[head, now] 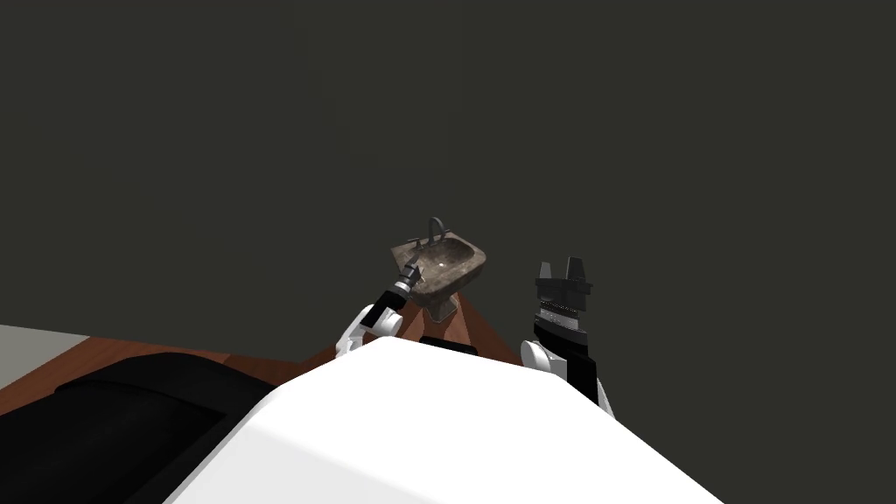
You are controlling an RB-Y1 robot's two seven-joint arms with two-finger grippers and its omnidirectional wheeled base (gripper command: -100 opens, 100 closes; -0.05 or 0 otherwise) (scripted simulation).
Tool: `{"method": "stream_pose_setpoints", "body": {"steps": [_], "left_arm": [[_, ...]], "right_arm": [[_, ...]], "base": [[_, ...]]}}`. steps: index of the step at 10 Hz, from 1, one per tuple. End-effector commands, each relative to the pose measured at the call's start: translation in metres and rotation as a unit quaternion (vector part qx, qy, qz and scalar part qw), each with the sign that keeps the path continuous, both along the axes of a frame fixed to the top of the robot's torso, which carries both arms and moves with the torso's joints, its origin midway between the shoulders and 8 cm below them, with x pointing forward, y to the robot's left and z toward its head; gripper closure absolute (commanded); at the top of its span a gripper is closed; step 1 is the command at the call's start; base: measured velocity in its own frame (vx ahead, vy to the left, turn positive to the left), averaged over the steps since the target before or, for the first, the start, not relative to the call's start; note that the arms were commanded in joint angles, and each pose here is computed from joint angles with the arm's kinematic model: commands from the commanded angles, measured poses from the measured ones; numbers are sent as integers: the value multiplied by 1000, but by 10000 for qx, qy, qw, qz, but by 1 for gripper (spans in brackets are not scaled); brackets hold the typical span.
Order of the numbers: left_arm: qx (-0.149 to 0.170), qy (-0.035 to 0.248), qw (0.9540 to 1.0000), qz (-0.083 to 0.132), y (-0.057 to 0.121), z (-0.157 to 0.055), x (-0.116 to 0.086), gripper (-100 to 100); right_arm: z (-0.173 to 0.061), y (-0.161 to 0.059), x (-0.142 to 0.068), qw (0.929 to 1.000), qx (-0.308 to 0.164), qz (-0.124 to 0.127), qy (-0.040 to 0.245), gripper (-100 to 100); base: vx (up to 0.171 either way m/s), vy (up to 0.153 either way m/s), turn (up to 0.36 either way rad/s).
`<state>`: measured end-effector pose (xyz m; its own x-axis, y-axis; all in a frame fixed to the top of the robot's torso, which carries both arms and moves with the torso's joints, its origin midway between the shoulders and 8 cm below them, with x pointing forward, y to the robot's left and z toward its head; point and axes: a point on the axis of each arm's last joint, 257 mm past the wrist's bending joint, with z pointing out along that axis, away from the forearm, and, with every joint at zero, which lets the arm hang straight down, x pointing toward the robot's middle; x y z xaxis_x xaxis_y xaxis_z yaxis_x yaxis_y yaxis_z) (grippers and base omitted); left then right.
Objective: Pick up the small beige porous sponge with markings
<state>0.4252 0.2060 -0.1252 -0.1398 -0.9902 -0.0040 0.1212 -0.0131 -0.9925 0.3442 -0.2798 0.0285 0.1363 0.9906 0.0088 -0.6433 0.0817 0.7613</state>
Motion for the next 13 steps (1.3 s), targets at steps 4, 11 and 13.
{"method": "stream_pose_setpoints", "body": {"steps": [4, 11, 13], "left_arm": [[-59, 535, 9985, -107, -11, -22, 9, -100], [-85, 1303, 9911, -256, -28, -57, 16, -100], [-98, 1547, 9873, -351, -39, -66, 20, -100]], "right_arm": [[0, 0, 0, 10000, 0, 0, 0, 0], [0, 0, 0, 10000, 0, 0, 0, 0], [0, 0, 0, 10000, 0, 0, 0, 0]], "base": [[18, -33, 28], [7, -24, 26], [5, -19, 50]]}}
